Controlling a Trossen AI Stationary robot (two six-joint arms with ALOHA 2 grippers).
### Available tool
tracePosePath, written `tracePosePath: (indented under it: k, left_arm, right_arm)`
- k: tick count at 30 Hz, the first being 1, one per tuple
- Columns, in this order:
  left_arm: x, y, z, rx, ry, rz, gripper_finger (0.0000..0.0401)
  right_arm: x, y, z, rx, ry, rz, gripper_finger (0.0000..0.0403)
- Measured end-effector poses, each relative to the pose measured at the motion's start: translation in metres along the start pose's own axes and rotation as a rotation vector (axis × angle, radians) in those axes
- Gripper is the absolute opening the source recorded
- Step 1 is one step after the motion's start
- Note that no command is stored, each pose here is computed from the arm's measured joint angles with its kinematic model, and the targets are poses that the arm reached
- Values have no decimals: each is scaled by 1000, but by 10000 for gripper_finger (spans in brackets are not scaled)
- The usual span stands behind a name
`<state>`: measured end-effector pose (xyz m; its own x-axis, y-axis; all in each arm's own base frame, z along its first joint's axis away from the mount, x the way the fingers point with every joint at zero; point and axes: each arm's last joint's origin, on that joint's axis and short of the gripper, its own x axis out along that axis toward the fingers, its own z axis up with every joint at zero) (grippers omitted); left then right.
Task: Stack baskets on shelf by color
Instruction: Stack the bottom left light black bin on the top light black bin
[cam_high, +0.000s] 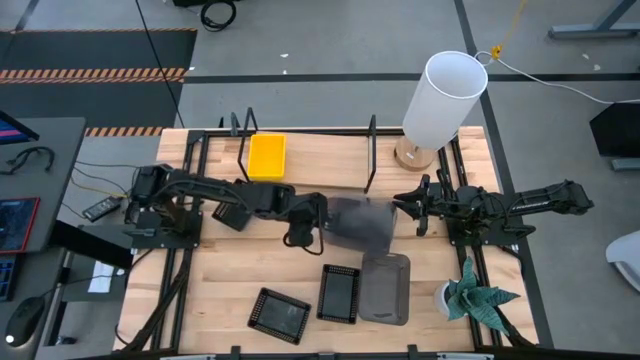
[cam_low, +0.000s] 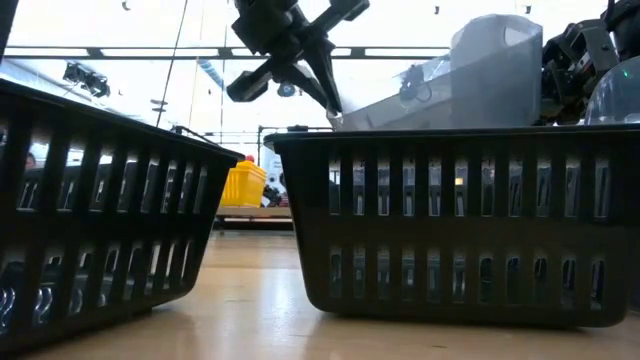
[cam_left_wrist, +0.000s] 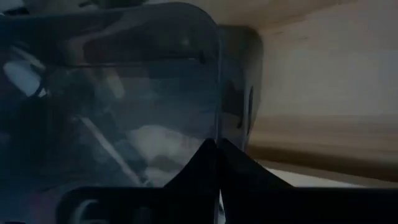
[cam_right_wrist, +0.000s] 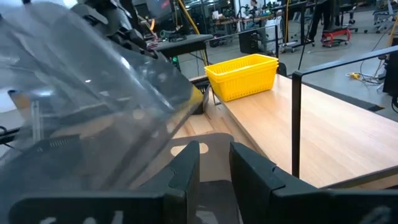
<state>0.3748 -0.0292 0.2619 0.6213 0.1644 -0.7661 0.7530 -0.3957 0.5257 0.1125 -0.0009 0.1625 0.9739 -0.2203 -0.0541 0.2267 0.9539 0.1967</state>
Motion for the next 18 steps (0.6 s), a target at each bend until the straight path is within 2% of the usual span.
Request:
tracePosePath:
  k: [7,14,18]
  left_arm:
    - [-2,-6,9,-18,-102,-55,6]
    - [-8,-10,24,-186,-221,-123,6]
    - [-10,-14,30,-202,-259,-188,6]
  right_arm:
    - [0,0,0,0,0,0,93]
    - [0,0,0,0,0,0,93]
    - [0,0,0,0,0,0,93]
